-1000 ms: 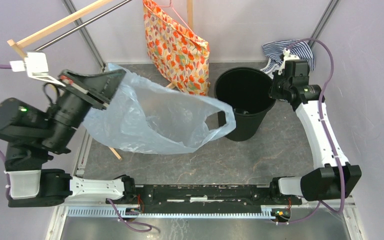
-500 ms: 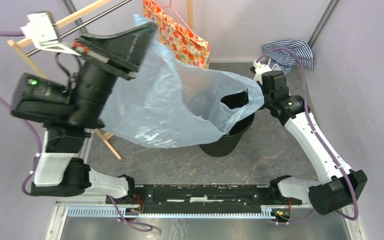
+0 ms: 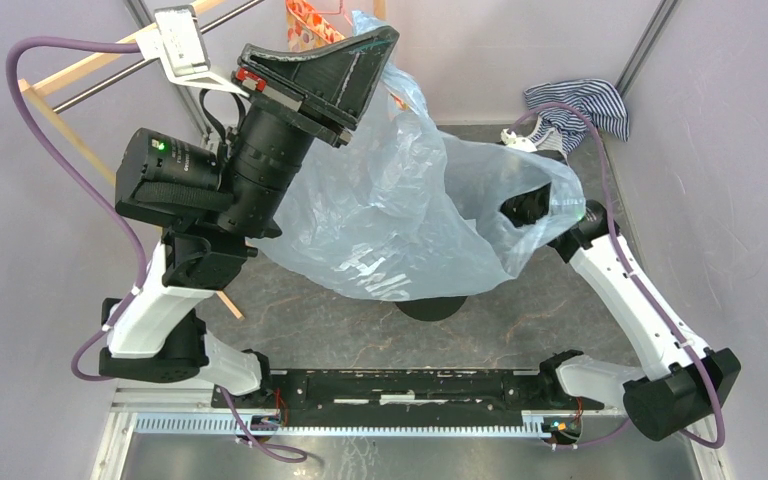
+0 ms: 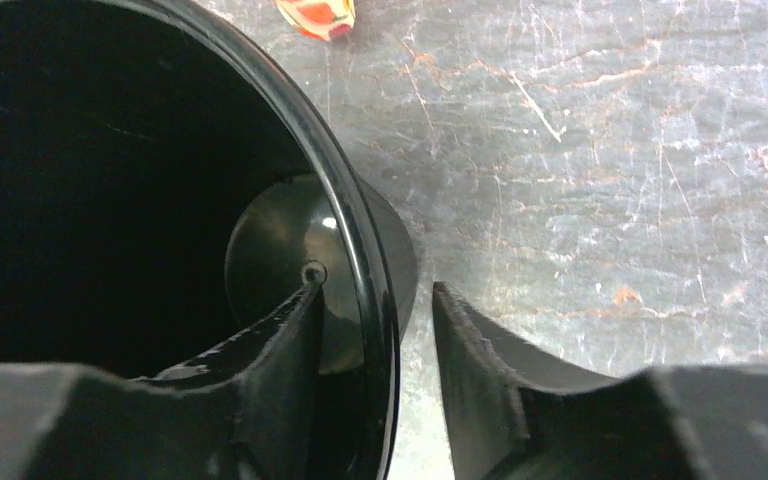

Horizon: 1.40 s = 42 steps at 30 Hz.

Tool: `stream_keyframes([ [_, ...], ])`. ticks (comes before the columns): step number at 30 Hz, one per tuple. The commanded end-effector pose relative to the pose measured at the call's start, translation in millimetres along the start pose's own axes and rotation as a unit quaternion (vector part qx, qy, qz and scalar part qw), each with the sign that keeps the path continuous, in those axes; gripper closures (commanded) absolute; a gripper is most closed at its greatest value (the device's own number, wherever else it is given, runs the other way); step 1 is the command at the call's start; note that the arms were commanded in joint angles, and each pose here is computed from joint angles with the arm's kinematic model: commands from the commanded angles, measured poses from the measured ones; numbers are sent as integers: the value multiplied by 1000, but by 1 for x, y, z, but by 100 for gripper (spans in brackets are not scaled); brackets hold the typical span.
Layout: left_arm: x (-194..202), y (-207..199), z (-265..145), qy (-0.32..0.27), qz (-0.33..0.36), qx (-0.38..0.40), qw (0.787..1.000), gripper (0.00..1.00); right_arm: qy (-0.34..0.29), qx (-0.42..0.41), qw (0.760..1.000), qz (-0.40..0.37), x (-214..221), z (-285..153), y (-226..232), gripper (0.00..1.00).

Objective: Put the trash bags into the trash bin

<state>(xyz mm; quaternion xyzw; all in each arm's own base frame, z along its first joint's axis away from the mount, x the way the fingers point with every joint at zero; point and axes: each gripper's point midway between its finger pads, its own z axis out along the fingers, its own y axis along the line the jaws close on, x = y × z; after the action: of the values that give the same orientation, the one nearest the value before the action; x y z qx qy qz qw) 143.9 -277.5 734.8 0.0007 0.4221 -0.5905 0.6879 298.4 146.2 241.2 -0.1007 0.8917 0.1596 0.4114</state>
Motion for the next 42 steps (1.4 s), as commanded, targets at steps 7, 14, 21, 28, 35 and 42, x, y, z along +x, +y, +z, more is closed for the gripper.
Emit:
stream_keyframes([
  [7, -27, -29, 9, -63, -32, 62, 996, 98, -130, 55, 990, 4, -72, -89, -7, 34],
  [14, 0, -32, 23, -58, -56, 72, 994, 98, -215, 64, 975, 13, -126, -150, -1, 30],
  [21, 44, 4, 38, -18, -89, 26, 996, 98, -254, 79, 964, 4, -176, -180, 2, 28],
  [28, 68, 120, 26, 9, -104, -143, 984, 98, -240, 95, 966, -13, -184, -154, -2, 27],
  [35, 75, 202, -2, 32, -73, -224, 971, 98, -254, 149, 955, -20, -195, -165, -20, 23],
  [42, 69, 248, -26, 53, -47, -262, 962, 98, -250, 282, 926, -28, -187, -191, -65, 21],
])
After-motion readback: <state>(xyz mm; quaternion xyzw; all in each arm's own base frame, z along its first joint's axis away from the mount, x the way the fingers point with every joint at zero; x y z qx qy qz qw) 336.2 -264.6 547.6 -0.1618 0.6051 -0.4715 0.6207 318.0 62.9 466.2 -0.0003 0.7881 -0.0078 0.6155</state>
